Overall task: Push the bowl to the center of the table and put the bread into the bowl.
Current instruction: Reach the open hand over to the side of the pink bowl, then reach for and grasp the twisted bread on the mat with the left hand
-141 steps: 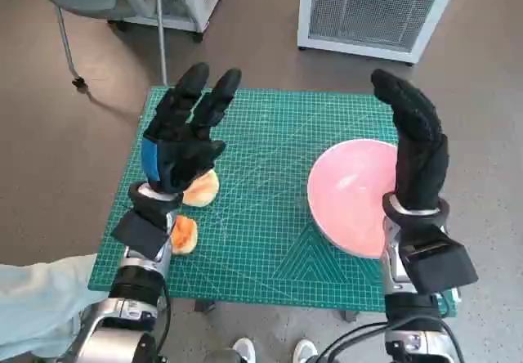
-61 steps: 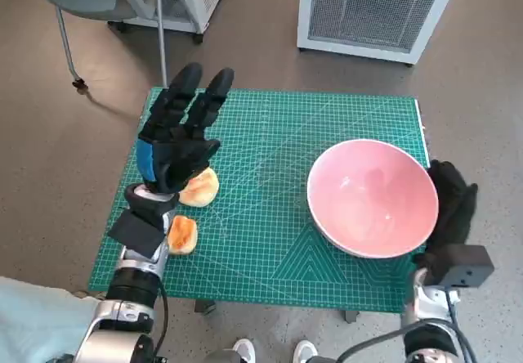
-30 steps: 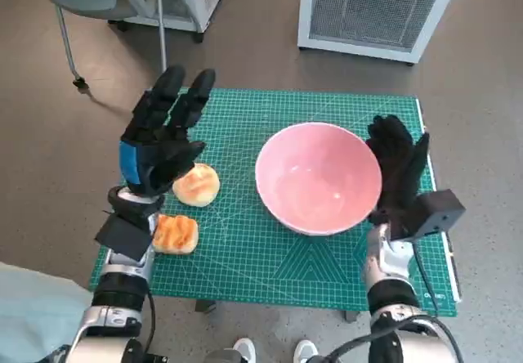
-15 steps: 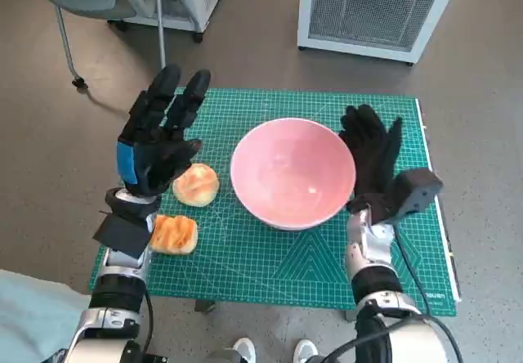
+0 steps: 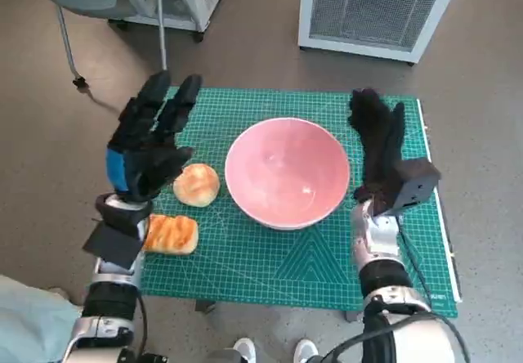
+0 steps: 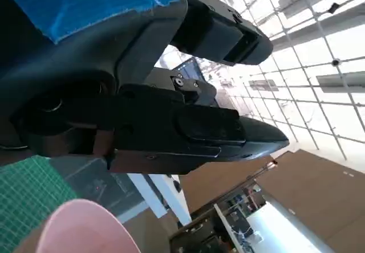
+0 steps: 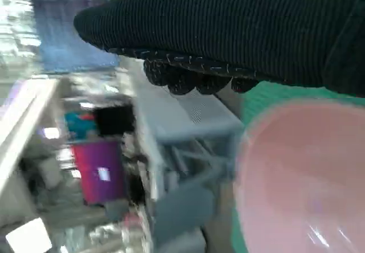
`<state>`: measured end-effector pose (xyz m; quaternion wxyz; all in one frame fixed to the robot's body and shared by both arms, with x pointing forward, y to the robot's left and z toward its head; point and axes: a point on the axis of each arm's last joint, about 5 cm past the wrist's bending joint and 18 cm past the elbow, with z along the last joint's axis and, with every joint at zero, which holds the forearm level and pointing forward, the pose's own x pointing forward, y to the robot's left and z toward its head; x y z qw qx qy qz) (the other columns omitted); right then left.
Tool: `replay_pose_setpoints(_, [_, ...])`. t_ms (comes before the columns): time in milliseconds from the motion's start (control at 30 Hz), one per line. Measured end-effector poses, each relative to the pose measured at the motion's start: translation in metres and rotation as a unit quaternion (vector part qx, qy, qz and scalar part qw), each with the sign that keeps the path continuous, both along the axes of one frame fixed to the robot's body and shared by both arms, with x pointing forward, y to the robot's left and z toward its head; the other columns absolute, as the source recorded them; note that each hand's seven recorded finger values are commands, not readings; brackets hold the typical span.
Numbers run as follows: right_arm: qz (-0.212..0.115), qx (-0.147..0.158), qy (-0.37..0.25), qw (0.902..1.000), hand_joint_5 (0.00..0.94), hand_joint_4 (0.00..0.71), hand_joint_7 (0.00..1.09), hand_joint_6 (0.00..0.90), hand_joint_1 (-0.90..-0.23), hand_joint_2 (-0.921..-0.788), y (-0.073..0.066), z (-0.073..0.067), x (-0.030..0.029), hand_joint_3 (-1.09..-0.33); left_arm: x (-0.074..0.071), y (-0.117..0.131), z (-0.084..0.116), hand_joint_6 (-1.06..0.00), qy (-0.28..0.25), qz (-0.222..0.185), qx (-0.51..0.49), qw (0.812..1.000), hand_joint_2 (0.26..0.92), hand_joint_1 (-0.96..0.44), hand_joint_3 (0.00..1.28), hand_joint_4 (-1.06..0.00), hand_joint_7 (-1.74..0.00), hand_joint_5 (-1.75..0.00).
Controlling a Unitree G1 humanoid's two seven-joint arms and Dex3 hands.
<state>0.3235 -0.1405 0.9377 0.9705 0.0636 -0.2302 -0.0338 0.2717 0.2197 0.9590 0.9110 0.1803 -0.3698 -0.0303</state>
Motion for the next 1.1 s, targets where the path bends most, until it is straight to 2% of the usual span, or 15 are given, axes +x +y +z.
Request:
replay_pose_setpoints(133, [-0.007,-0.023,-0.098,0.9949,0.004,0.236,0.59,0.018,-0.416,-0.921,-0.008,0.014,-0.0046,-0.759,-0.008,0.022,0.010,-0.47,-0.004,0.015,0.049,0.999,0.921,-0.37,0.05,-0.33,0.00,0.00])
replay_pose_setpoints(300, [0.007,-0.068,-0.196,0.9783,0.007,0.245,0.63,0.002,-0.453,-0.921,-0.013,0.030,-0.0144,-0.763,-0.020,0.054,0.028,-0.44,-0.005,0.046,0.148,0.988,0.920,-0.39,0.04,-0.26,0.00,0.00])
replay_pose_setpoints(533, [0.022,-0.110,-0.272,0.9557,0.008,0.248,0.66,-0.001,-0.490,-0.921,-0.020,0.046,-0.0292,-0.760,-0.041,0.086,0.057,-0.41,0.007,0.071,0.276,0.958,0.920,-0.39,0.02,-0.19,0.00,0.00])
replay_pose_setpoints(667, [0.030,-0.119,-0.289,0.9495,0.008,0.247,0.66,-0.001,-0.504,-0.921,-0.020,0.051,-0.0373,-0.754,-0.051,0.095,0.066,-0.41,0.031,0.071,0.334,0.939,0.921,-0.39,0.02,-0.18,0.00,0.00])
replay_pose_setpoints(767, [0.037,-0.124,-0.288,0.9488,0.007,0.245,0.65,-0.001,-0.516,-0.921,-0.019,0.051,-0.0416,-0.749,-0.057,0.098,0.069,-0.41,0.050,0.066,0.366,0.927,0.920,-0.38,0.02,-0.18,0.00,0.00])
replay_pose_setpoints(800, [0.037,-0.125,-0.287,0.9489,0.006,0.244,0.64,-0.001,-0.517,-0.921,-0.019,0.051,-0.0427,-0.747,-0.059,0.099,0.070,-0.44,0.057,0.063,0.375,0.923,0.898,-0.38,0.01,-0.20,-0.01,-0.01])
replay_pose_setpoints(1100, [0.039,-0.128,-0.280,0.9505,0.006,0.244,0.64,-0.001,-0.507,-0.921,-0.019,0.055,-0.0450,-0.748,-0.071,0.096,0.067,-0.39,0.149,0.032,0.441,0.884,0.892,-0.36,0.01,-0.19,0.00,0.00])
